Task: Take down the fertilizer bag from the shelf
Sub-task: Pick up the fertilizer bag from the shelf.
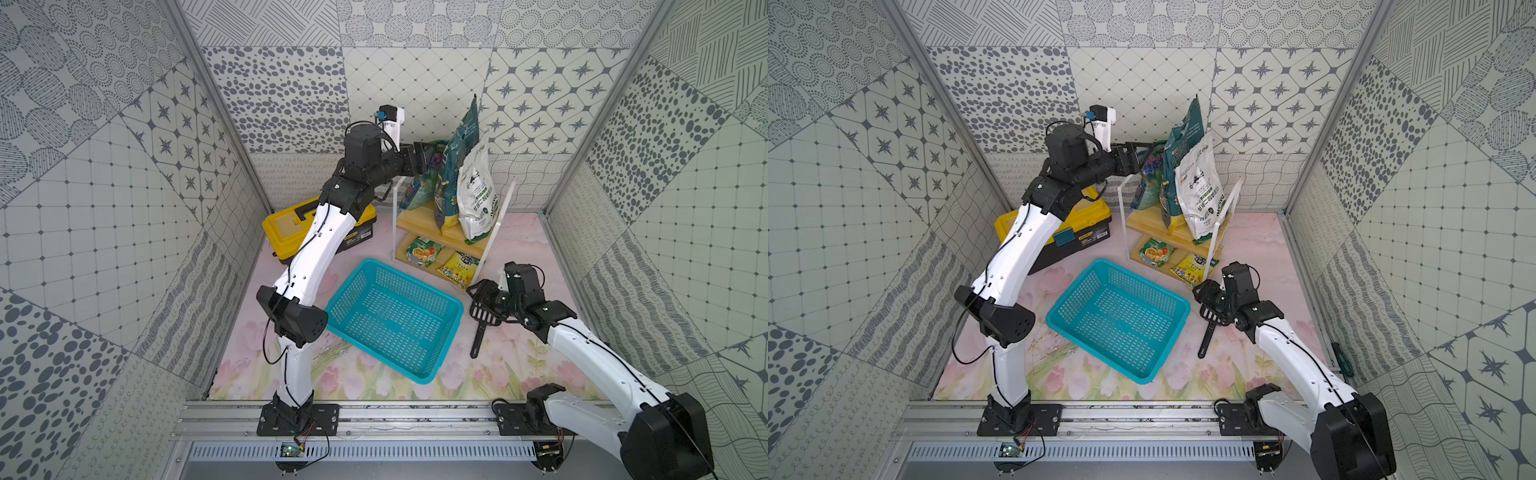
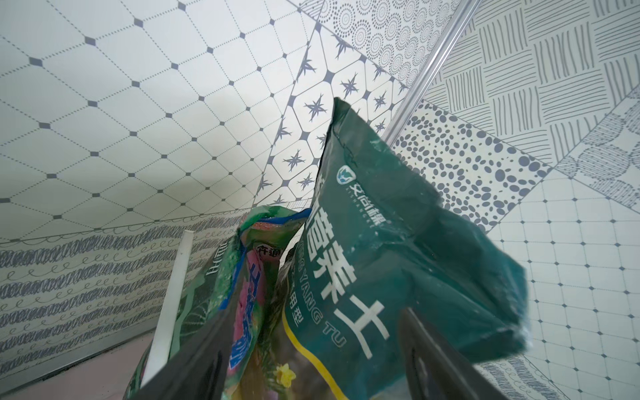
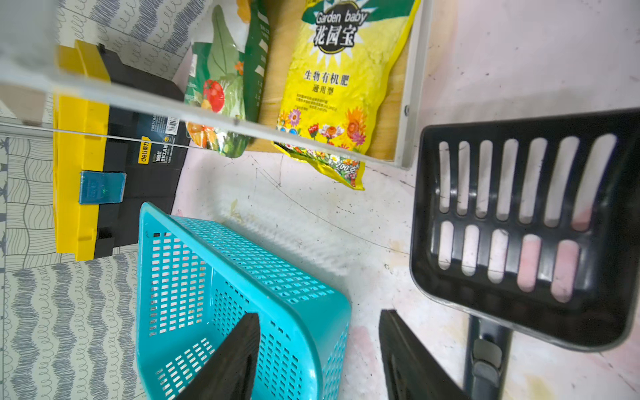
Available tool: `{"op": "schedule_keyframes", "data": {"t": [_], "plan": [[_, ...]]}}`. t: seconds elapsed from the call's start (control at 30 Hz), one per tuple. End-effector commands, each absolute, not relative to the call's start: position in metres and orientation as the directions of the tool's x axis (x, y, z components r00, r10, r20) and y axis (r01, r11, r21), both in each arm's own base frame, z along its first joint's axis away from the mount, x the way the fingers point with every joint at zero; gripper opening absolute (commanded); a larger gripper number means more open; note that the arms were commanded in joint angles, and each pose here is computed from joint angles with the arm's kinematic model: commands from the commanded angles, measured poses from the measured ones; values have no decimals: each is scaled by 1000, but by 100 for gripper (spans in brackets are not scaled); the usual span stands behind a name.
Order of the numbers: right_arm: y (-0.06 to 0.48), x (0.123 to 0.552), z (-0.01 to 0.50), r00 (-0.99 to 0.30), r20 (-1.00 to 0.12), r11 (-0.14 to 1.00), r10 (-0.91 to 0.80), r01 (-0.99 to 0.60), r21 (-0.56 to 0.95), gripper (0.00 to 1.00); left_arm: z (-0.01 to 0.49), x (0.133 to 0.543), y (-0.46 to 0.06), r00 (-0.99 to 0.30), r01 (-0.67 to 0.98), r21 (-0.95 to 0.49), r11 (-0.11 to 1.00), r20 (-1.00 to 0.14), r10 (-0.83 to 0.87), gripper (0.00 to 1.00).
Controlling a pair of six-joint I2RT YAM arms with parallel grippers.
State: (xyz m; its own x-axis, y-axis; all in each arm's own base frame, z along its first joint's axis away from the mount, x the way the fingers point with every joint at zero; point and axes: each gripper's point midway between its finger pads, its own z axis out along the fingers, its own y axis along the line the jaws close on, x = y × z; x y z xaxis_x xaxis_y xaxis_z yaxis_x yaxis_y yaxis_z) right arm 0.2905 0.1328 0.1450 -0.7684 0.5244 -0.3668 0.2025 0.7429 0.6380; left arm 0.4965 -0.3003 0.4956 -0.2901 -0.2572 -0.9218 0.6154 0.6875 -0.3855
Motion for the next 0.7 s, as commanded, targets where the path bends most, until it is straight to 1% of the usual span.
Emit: {"op": "schedule_keyframes", "data": {"t": [0.0,0.13,0.37,0.47,0.67], "plan": [[135,297,162,-761,-407,746,506,149,649,60,481,514,-309,-310,562,-420,713,-906,-289,77],[135,297,164,-760,-412,746,503,141,651,60,461,526,-316,-318,524,-414,744,-906,-281,74],[132,297,164,-757,-416,747,504,140,650,61,418,534,-326,-376,467,-376,800,-904,-205,74],[132,297,164,-760,-415,747,501,137,650,60,420,531,-325,-351,465,-343,816,-918,-186,80],[131,297,160,-764,-411,750,497,140,646,61,451,521,-306,-261,444,-310,840,-942,-210,83]]}}
